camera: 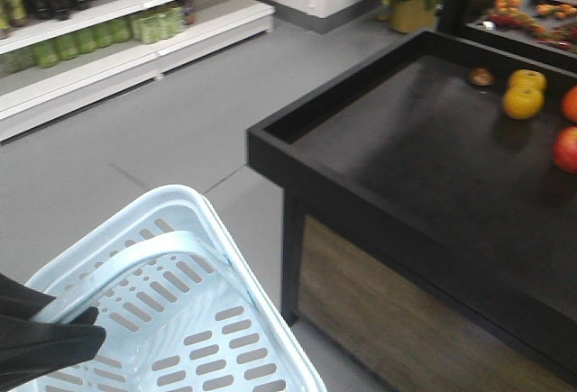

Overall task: Pick three apples into basket with both arms
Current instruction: 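Turn the base toward the fruit table with apples and oranges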

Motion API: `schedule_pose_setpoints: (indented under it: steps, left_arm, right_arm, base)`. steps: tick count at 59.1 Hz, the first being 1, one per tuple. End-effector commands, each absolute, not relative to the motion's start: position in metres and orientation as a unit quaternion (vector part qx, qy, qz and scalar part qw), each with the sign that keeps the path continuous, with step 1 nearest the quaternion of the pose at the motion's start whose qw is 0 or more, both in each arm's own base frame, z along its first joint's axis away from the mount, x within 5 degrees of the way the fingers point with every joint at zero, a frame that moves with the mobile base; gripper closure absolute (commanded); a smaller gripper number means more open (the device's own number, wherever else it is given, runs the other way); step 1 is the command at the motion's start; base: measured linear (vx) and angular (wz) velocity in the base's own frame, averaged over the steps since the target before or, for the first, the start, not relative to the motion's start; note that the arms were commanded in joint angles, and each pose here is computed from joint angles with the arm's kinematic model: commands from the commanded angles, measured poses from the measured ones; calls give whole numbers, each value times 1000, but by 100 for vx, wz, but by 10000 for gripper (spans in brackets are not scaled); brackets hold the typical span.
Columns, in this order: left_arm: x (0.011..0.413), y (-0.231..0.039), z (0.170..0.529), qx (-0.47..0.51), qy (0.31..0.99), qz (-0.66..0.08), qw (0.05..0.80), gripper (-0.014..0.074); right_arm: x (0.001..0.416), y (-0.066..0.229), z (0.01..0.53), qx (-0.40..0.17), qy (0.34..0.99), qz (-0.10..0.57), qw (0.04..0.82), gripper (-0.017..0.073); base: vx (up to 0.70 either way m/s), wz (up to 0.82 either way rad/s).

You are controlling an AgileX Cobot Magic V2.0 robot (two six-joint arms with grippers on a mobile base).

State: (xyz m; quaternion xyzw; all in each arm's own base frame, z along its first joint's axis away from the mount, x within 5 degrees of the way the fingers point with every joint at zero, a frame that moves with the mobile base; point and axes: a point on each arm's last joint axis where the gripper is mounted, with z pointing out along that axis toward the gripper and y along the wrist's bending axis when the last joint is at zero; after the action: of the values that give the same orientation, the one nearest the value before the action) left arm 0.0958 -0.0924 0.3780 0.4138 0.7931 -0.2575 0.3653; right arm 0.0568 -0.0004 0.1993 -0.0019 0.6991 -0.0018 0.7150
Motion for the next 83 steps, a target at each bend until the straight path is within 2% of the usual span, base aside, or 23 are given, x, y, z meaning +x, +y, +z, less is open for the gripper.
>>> schedule_pose_setpoints:
  steps: [1, 39, 83]
  left_arm:
    - [96, -95, 395, 393, 773, -281, 411, 600]
    - [96, -95, 395, 393, 773, -281, 411, 600]
    - [96, -95, 395, 393, 773, -281, 411, 600]
  right_arm:
    - [56, 1, 203, -13, 672, -3, 741, 564]
    - [56, 1, 203, -13, 672, -3, 741, 564]
    - [56, 1, 203, -13, 672, -3, 740, 564]
  base:
    - [14, -55]
    - [14, -51]
    - [10, -24]
